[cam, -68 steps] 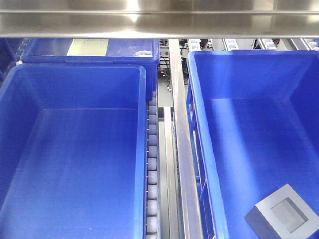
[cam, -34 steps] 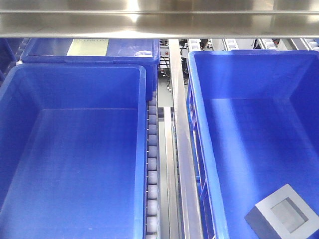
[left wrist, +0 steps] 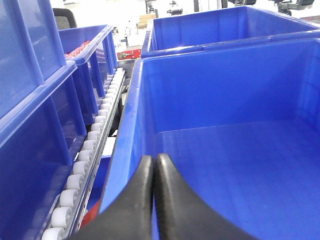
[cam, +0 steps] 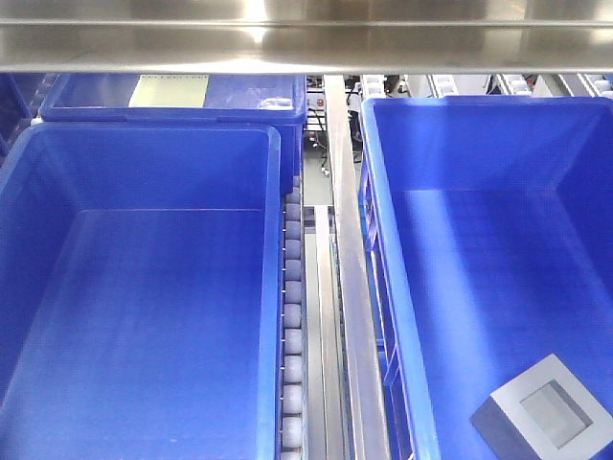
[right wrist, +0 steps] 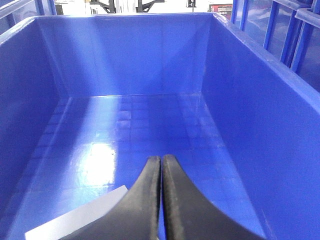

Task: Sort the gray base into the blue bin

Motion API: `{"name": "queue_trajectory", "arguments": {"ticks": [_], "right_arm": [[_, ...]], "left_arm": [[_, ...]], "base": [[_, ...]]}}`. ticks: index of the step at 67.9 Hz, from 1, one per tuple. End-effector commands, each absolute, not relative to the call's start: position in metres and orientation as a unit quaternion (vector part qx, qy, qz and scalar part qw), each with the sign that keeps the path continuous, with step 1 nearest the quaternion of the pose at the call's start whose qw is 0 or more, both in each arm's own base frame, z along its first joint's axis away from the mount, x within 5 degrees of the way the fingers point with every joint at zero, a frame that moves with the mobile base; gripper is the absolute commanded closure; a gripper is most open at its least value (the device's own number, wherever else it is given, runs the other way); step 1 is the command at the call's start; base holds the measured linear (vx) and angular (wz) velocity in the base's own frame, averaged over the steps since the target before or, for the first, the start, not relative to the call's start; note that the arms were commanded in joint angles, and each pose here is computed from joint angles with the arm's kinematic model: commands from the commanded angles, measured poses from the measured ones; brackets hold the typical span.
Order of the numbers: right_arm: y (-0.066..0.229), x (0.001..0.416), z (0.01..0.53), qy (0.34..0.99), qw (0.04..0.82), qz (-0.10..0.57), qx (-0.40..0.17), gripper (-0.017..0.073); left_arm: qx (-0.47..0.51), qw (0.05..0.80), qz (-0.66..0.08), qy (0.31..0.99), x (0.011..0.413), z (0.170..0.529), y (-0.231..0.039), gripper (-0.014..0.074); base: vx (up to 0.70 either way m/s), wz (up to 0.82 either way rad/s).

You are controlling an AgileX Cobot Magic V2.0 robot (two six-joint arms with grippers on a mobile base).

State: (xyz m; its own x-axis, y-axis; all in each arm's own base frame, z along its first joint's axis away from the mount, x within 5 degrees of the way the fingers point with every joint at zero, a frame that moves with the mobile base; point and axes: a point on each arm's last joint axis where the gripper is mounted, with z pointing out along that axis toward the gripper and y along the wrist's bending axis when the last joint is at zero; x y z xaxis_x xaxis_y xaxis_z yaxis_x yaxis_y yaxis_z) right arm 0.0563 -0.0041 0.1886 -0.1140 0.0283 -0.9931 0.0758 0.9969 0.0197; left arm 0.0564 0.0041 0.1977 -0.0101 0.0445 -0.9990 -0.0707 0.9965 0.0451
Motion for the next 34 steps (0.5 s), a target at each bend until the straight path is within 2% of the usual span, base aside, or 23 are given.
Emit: {"name": "queue_trajectory", "arguments": {"ticks": [1, 34], "right_arm": [[-0.0046, 0.058, 0.1889, 0.742, 0.669, -0.027, 0.03, 0.0564], [-0.0046, 0.058, 0.1889, 0.742, 0.669, -0.027, 0.03, 0.0564]], "left_arm": [[-0.011, 0.738, 0.036, 0.673, 0.0541, 0.2116, 0.0035, 0.0601], [-0.011, 0.738, 0.036, 0.673, 0.0541, 0.2116, 0.0035, 0.0601]], "base": [[0.0, 0.0], [0.0, 0.0]]}}
